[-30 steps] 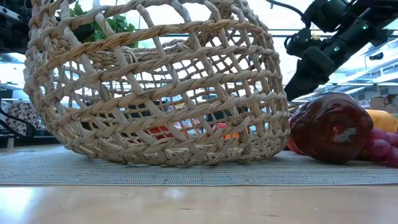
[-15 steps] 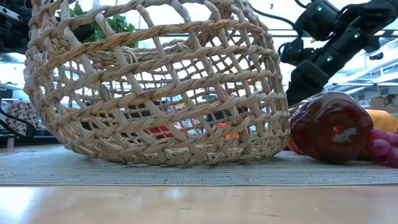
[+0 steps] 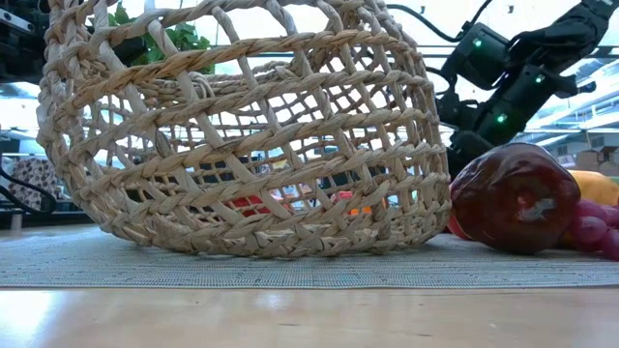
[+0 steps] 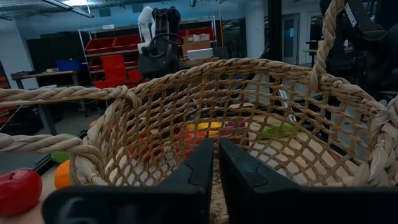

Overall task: Build produce basket
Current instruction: Put the red pomegranate into the brown woven basket

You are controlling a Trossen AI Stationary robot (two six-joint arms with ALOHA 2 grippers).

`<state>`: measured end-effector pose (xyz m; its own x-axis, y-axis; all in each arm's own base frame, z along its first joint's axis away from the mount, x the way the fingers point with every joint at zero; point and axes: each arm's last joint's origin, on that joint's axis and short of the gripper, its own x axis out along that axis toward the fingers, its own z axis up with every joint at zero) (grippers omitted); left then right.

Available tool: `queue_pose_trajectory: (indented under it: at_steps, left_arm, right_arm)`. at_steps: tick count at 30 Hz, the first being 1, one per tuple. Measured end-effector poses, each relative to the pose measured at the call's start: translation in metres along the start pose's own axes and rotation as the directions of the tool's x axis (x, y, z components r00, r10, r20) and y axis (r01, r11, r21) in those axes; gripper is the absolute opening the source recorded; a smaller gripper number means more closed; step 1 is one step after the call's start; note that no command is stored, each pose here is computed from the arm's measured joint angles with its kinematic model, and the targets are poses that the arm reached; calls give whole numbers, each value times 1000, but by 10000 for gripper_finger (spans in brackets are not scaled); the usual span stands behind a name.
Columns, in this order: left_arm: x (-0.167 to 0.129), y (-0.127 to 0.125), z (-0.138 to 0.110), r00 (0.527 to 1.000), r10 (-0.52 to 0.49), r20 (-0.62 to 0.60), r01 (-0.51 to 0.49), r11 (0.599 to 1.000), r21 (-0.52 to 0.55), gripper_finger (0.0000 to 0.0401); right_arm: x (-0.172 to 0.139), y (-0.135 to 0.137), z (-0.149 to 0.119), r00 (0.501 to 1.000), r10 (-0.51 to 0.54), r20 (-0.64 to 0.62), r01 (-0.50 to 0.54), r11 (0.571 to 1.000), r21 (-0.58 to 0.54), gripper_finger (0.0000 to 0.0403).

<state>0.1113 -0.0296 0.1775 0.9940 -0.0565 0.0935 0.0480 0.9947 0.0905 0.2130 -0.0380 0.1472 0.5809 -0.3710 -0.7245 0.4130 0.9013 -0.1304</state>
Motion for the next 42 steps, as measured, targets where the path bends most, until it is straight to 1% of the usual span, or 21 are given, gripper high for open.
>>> queue_pose_trajectory:
  at_steps: [6,10,13,19,21,24,27,30,31,33,35,37,38,40,42]
  left_arm:
    - [0,0,0,1000,0,0,0,1000,0,31]
    - [0,0,0,1000,0,0,0,1000,0,28]
    - [0,0,0,1000,0,0,0,1000,0,32]
    - [0,0,0,1000,0,0,0,1000,0,35]
    - [0,0,0,1000,0,0,0,1000,0,32]
    - [0,0,0,1000,0,0,0,1000,0,28]
    - [0,0,0,1000,0,0,0,1000,0,29]
    - [0,0,0,1000,0,0,0,1000,0,33]
    - [0,0,0,1000,0,0,0,1000,0,34]
    - [0,0,0,1000,0,0,0,1000,0,36]
    - [0,0,0,1000,0,0,0,1000,0,35]
    - [0,0,0,1000,0,0,0,1000,0,32]
    - [0,0,0,1000,0,0,0,1000,0,31]
    - [0,0,0,1000,0,0,0,1000,0,28]
    - [0,0,0,1000,0,0,0,1000,0,28]
  right_arm:
    - [6,-5,0,1000,4,-15,-4,1000,26,384]
    - [3,-9,2,1000,20,-3,-20,999,39,371]
    - [-2,-12,1,1000,11,-3,-11,999,42,368]
    - [-14,-18,7,998,6,64,-10,998,68,367]
    - [-20,-19,11,994,11,104,-19,997,77,366]
    - [-31,-19,19,980,73,186,-90,992,87,366]
    - [-50,-20,36,944,162,288,-199,974,103,367]
    - [-71,-19,56,877,255,407,-318,943,95,367]
    - [-78,-18,62,848,281,449,-354,931,87,367]
    - [-93,-18,76,773,332,540,-432,900,65,367]
    - [-108,-17,90,672,393,628,-516,857,16,367]
    - [-121,-14,101,551,454,700,-594,803,-54,367]
    - [-127,-13,106,483,480,732,-629,772,-91,367]
    - [-138,-10,113,357,502,788,-680,718,-149,367]
    - [-147,-6,118,252,500,829,-708,679,-194,367]
